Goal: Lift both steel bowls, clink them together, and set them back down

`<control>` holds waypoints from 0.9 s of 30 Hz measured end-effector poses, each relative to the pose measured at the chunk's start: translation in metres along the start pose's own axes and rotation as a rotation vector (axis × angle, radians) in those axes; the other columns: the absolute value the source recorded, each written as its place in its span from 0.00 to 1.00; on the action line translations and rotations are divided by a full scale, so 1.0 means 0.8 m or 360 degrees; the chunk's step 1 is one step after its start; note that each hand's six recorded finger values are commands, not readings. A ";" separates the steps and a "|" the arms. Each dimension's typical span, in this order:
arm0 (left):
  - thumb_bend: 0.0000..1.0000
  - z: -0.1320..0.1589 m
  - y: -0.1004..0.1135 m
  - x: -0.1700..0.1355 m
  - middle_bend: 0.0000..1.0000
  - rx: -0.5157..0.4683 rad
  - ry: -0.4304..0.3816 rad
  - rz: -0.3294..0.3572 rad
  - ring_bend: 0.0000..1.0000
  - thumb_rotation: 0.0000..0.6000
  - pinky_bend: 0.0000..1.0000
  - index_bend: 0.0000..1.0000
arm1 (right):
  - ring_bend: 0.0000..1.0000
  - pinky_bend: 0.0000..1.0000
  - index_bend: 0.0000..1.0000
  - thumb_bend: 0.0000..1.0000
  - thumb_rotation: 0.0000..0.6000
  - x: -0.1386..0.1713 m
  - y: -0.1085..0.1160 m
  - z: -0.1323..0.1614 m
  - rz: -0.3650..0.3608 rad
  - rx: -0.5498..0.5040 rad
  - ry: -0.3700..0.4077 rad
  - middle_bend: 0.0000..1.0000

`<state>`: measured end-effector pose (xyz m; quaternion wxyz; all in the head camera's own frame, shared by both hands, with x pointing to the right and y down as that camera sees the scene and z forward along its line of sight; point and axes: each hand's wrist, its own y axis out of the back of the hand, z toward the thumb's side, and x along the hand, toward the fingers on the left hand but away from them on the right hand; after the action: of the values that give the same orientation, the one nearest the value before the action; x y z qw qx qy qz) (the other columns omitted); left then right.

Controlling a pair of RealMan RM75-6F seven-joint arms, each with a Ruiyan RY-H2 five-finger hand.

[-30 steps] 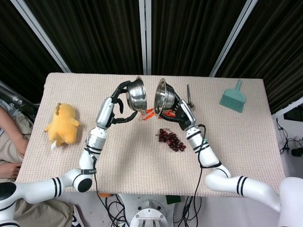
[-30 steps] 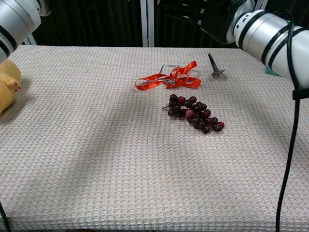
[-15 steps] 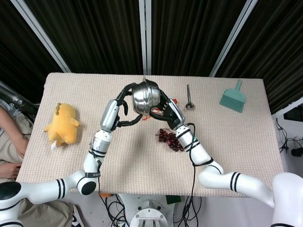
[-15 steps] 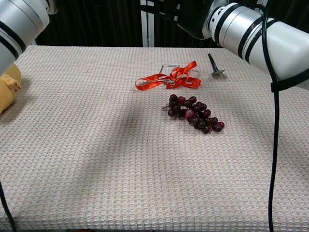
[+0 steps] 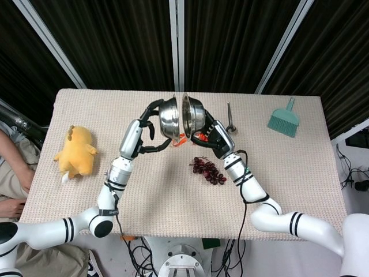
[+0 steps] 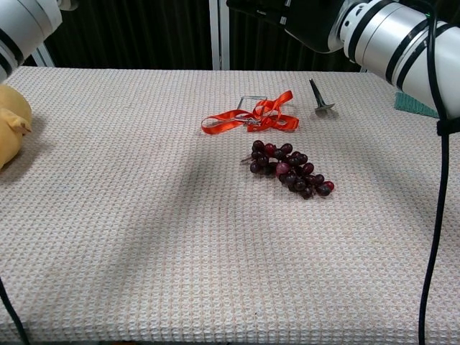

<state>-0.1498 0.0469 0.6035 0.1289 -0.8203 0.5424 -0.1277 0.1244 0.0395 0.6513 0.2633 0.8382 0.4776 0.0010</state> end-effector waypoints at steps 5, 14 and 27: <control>0.35 -0.002 -0.017 0.003 0.60 0.0004 0.0005 -0.0065 0.41 1.00 0.72 0.71 | 0.36 0.25 0.62 0.40 1.00 -0.005 -0.023 -0.011 0.0077 0.0006 -0.0043 0.51; 0.35 0.000 0.012 0.000 0.61 0.0012 -0.0011 0.0030 0.41 1.00 0.72 0.71 | 0.36 0.25 0.62 0.40 1.00 0.008 0.011 0.005 -0.0028 0.0005 0.0016 0.51; 0.35 -0.049 0.098 -0.078 0.61 0.0454 0.0218 -0.0103 0.41 1.00 0.72 0.72 | 0.36 0.25 0.60 0.42 1.00 0.104 0.116 0.048 -0.0172 0.0902 -0.0028 0.51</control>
<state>-0.2546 0.0720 0.6086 0.2028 -0.8001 0.4996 -0.2631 0.2537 0.0514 0.6389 0.0223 0.8516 0.5006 -0.1538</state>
